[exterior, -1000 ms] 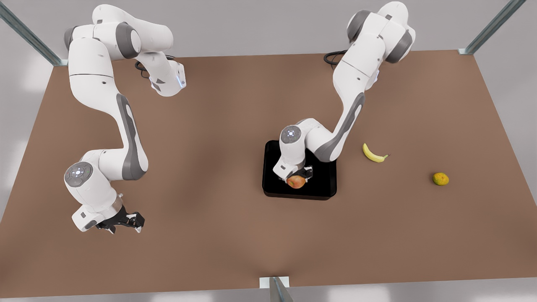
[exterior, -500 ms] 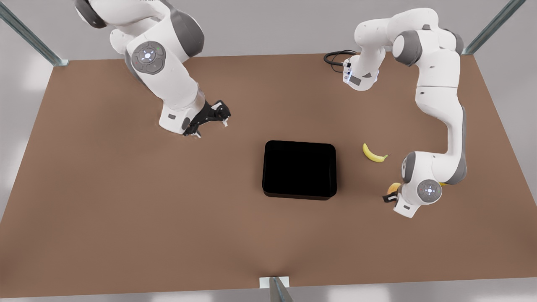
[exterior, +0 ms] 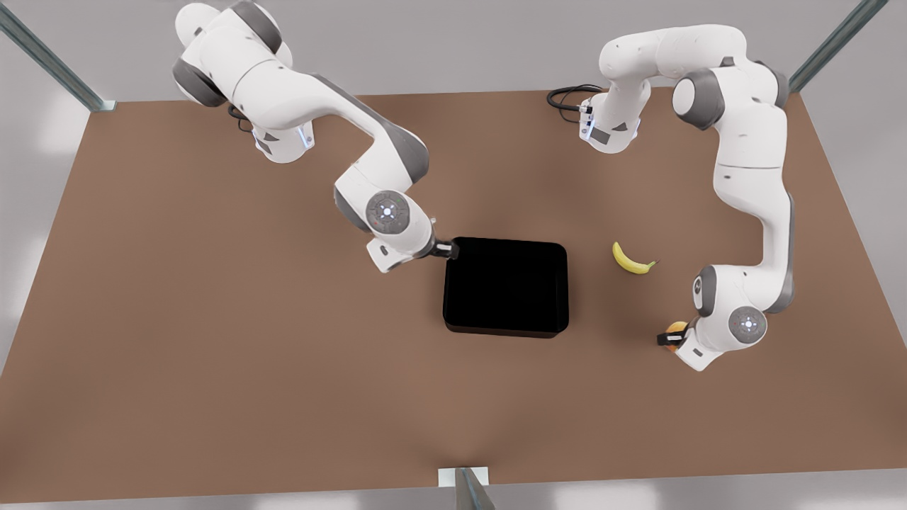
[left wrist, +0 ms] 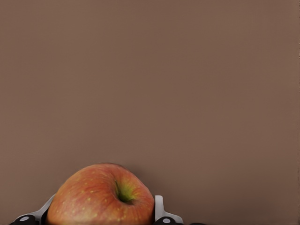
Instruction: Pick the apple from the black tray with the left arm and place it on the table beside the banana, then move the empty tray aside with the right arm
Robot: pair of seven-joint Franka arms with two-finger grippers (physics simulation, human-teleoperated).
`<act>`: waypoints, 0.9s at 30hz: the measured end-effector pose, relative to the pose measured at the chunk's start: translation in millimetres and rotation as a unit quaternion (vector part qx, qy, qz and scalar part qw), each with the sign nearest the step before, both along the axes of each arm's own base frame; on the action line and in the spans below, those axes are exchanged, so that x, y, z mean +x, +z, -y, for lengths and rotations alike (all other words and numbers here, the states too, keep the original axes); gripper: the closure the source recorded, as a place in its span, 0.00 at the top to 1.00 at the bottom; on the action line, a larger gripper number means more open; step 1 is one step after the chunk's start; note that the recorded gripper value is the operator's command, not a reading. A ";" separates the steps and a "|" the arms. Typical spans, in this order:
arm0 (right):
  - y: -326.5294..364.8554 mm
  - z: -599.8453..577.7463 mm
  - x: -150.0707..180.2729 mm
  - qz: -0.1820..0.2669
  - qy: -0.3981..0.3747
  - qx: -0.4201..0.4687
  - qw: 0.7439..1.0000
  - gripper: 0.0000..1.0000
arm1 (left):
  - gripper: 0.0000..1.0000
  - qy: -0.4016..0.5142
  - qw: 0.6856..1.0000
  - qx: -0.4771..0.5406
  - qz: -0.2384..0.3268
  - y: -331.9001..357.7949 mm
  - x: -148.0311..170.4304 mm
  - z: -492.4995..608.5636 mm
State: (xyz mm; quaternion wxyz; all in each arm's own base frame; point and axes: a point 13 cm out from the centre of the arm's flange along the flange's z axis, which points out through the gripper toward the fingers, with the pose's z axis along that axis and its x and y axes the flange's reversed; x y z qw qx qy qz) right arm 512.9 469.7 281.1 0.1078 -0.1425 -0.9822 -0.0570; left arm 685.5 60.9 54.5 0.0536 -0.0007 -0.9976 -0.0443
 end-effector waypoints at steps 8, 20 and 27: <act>-32.8 -29.7 11.8 0.025 -0.097 -0.012 0.995 1.00 | 1.00 -0.037 0.999 -0.027 -0.006 -13.1 -1.1 7.3; -103.7 -48.8 3.9 0.031 -0.139 -0.042 0.989 1.00 | 1.00 -0.076 0.997 -0.030 0.014 55.1 21.0 -14.9; -139.4 -46.9 9.3 0.044 -0.132 -0.051 0.989 1.00 | 1.00 -0.074 0.984 -0.060 0.148 319.8 41.8 29.4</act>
